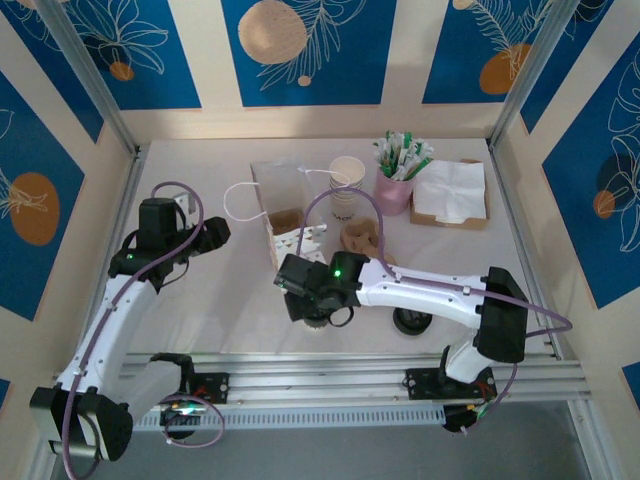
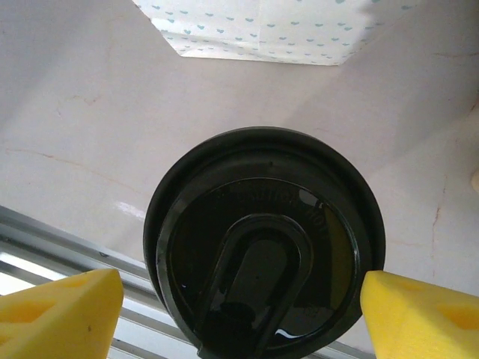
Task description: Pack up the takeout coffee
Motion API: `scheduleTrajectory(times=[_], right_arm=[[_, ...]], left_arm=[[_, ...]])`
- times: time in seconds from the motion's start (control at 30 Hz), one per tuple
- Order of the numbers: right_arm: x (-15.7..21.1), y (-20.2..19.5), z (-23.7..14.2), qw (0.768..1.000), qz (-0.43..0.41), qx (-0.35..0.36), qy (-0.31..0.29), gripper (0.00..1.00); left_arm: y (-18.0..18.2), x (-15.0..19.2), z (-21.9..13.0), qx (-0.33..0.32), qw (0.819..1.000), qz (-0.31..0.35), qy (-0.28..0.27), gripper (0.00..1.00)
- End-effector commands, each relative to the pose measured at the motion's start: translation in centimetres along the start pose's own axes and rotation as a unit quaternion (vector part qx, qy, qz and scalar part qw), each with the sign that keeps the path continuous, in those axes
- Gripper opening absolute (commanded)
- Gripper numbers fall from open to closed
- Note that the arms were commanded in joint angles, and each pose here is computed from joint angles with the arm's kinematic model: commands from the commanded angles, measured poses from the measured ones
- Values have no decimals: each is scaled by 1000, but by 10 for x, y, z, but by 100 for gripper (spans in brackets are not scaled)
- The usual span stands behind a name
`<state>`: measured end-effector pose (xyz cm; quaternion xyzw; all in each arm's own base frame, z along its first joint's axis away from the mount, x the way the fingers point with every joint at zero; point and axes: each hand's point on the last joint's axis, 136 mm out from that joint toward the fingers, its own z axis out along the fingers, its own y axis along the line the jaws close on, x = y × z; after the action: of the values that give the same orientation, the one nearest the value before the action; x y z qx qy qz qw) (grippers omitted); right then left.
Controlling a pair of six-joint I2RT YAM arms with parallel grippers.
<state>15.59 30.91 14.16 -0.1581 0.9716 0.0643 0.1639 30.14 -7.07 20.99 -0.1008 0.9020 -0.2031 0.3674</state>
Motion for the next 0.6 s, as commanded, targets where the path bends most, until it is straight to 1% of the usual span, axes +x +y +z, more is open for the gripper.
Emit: scheduleTrajectory(times=[0.0,0.13,0.4,0.57], right_arm=[[0,-2,2,1000,19,21,1,82],[1,-5,6,999,22,32,5,83],[-1,0,5,1000,21,22,4,84],[-4,7,-3,1000,15,7,-5,84]], left_arm=[[-3,-5,-4,10,1000,-5,-12,71],[-3,-4,-4,10,1000,-6,-11,71],[-3,-4,-3,9,1000,-7,-10,71],[-3,-3,-3,11,1000,-9,-9,71]])
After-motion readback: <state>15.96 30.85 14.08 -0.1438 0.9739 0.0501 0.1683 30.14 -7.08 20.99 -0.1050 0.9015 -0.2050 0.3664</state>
